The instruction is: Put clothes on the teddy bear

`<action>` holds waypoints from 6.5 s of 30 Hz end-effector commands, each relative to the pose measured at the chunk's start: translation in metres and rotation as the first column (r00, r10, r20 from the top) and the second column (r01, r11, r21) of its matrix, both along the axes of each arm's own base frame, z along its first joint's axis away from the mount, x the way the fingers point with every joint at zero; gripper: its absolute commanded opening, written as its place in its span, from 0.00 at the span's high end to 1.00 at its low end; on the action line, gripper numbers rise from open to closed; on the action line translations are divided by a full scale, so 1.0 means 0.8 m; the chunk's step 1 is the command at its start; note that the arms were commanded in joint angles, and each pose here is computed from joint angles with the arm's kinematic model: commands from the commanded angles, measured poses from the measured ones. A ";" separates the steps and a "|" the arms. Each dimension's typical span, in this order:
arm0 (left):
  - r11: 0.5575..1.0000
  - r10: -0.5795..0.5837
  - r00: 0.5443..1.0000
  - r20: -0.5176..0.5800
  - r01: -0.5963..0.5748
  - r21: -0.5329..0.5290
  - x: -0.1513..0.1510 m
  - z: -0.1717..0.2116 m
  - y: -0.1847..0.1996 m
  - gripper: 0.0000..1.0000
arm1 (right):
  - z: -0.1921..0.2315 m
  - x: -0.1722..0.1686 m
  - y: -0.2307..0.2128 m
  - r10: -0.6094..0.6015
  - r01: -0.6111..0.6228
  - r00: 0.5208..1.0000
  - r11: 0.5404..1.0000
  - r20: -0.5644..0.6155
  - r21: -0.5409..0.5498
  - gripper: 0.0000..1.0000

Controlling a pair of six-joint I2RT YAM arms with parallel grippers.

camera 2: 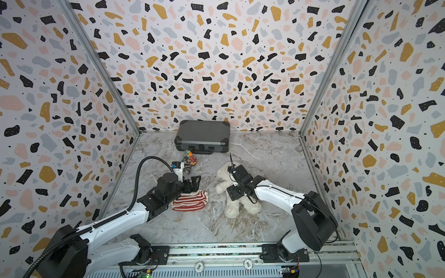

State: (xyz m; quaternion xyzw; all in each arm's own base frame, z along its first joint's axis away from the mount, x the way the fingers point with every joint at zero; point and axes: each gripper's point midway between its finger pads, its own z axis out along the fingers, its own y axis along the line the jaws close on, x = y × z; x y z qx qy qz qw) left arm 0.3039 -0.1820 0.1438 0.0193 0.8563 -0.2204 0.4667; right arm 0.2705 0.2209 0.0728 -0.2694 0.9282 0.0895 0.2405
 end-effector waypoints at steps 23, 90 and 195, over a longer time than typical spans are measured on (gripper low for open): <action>0.994 -0.029 0.998 0.064 0.036 -0.105 0.002 0.030 -0.015 0.00 | 0.039 0.063 0.016 -0.120 0.114 0.993 0.976 0.020 0.184 0.01; 0.985 0.036 0.967 -0.254 0.009 0.174 -0.054 -0.058 0.039 0.13 | -0.015 0.003 0.042 0.048 -0.046 0.996 0.999 0.079 -0.018 0.75; 0.951 -0.138 0.893 -0.428 0.240 0.196 -0.014 -0.086 -0.049 0.35 | 0.118 0.003 -0.030 -0.012 -0.080 0.951 0.955 0.309 0.285 1.00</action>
